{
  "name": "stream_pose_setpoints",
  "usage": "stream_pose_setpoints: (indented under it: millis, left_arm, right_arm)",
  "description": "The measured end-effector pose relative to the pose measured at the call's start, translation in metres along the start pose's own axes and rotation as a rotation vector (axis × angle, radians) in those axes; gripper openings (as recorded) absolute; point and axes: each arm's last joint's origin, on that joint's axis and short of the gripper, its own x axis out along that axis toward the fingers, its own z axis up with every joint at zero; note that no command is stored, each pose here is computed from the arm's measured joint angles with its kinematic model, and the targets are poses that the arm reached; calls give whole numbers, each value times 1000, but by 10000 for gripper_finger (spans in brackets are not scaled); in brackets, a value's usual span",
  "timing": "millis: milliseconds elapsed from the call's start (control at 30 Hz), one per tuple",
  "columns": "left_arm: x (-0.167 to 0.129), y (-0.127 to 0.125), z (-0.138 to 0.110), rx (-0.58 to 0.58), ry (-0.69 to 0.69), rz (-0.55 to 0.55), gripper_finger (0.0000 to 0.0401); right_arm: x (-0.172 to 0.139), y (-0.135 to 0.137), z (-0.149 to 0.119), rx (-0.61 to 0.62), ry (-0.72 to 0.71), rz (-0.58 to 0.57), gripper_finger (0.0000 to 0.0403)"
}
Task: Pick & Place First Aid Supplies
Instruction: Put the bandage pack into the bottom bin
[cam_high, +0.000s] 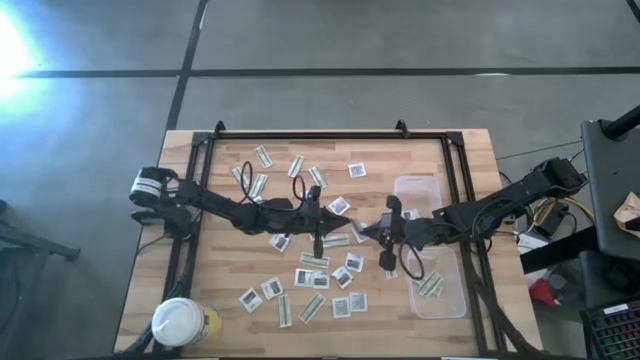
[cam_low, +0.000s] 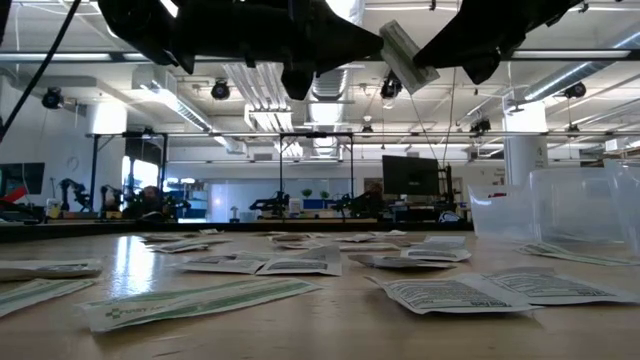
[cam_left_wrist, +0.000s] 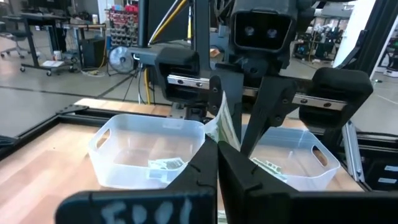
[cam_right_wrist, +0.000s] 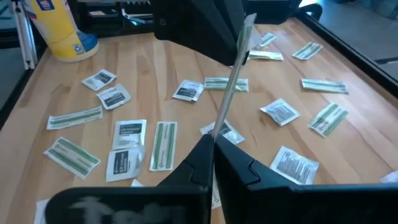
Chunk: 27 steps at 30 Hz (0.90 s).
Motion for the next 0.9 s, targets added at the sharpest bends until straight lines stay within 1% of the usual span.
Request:
stream_pose_setpoints:
  millis: [133, 267, 467, 600, 700, 900]
  left_arm:
    - [0, 0, -3, 5, 34, 4, 22]
    - [0, 1, -8, 18, 76, 9, 50]
    - [-1, 2, -12, 30, 134, 16, 102]
    - [-5, 3, -12, 37, 188, 22, 130]
    - [-11, 4, -9, 44, 249, 28, 139]
    - [-24, 5, -2, 58, 335, 37, 135]
  right_arm:
    - [0, -1, -3, 6, 27, -7, 8]
    - [-1, -2, -6, 28, 57, -18, 8]
    - [-9, -4, -7, 59, 166, -58, 8]
    - [-18, -3, -6, 84, 264, -37, 8]
    - [-25, -1, -4, 105, 351, -8, 8]
    - [-40, 6, 3, 144, 487, 53, 8]
